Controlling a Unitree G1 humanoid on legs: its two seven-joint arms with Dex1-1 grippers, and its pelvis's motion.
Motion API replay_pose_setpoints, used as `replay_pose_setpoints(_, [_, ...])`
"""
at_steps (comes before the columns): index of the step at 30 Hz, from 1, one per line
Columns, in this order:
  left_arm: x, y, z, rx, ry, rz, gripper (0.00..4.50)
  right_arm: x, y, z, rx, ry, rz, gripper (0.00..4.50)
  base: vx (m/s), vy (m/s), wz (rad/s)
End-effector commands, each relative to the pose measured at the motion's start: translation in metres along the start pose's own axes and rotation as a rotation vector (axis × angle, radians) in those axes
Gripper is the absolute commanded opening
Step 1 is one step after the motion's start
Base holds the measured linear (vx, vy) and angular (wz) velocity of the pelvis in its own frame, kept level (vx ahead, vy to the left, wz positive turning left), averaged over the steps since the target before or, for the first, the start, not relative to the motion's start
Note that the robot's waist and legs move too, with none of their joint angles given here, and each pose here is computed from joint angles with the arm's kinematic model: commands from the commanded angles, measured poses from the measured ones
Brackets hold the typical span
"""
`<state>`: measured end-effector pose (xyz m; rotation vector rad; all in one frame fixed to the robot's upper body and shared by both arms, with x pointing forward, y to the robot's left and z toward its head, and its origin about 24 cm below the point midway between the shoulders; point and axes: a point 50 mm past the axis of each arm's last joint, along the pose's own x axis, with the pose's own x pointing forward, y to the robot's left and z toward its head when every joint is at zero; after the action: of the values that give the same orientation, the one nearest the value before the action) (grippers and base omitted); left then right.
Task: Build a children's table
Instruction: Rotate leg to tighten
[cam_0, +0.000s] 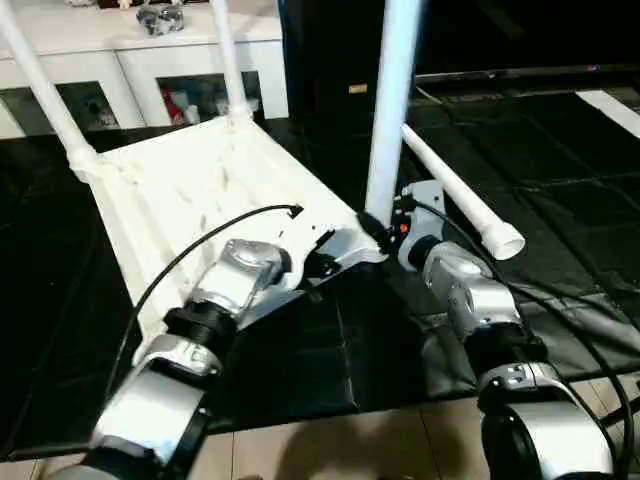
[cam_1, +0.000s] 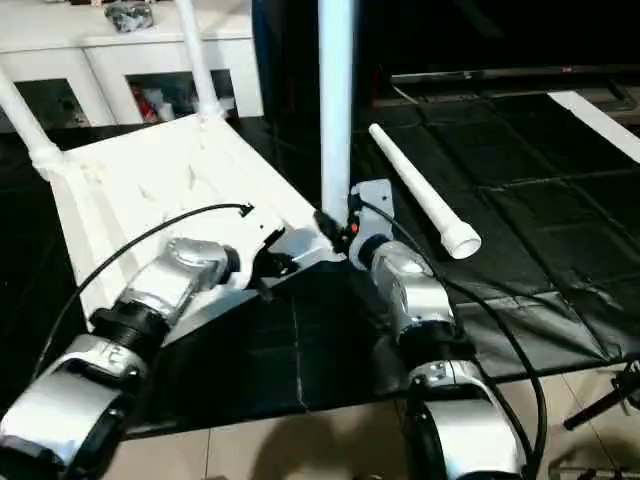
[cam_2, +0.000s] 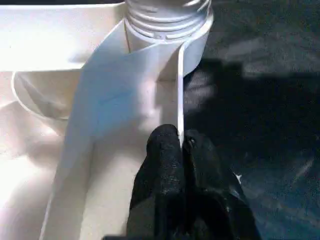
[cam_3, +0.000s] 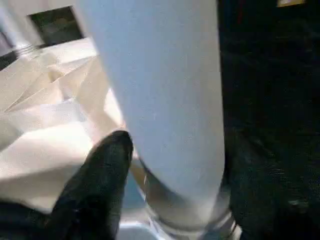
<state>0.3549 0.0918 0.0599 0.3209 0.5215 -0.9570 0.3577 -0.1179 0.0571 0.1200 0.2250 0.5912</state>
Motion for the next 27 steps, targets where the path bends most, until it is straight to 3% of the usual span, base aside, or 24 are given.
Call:
replay_pose_setpoints(1, [-0.006,0.002,0.022,0.095,-0.080,-0.018,0.00,-0.002,0.011,-0.011,-0.019,0.040,0.132,3.32,0.000,0.000,0.00])
replay_pose_setpoints(10, [-0.021,0.005,0.005,0.220,-0.066,-0.178,0.00,-0.046,-0.020,0.001,-0.160,0.032,0.340,4.01,0.000,0.000,0.00])
replay_pose_setpoints(11, [-0.022,0.004,0.003,0.235,-0.057,-0.201,0.00,-0.048,-0.021,0.003,-0.166,0.034,0.357,4.21,0.000,0.000,0.00])
replay_pose_setpoints(17, [-0.033,-0.003,-0.007,0.346,-0.002,-0.384,0.00,-0.062,-0.027,0.010,-0.249,0.082,0.482,4.46,0.000,0.000,0.00])
replay_pose_setpoints(21, [-0.035,-0.004,-0.012,0.392,0.035,-0.437,0.00,-0.067,-0.023,0.008,-0.304,0.142,0.577,4.46,0.000,0.000,0.00])
replay_pose_setpoints(27, [-0.037,-0.005,-0.014,0.436,0.065,-0.484,0.00,-0.067,-0.011,0.001,-0.296,0.216,0.731,4.46,0.000,0.000,0.00])
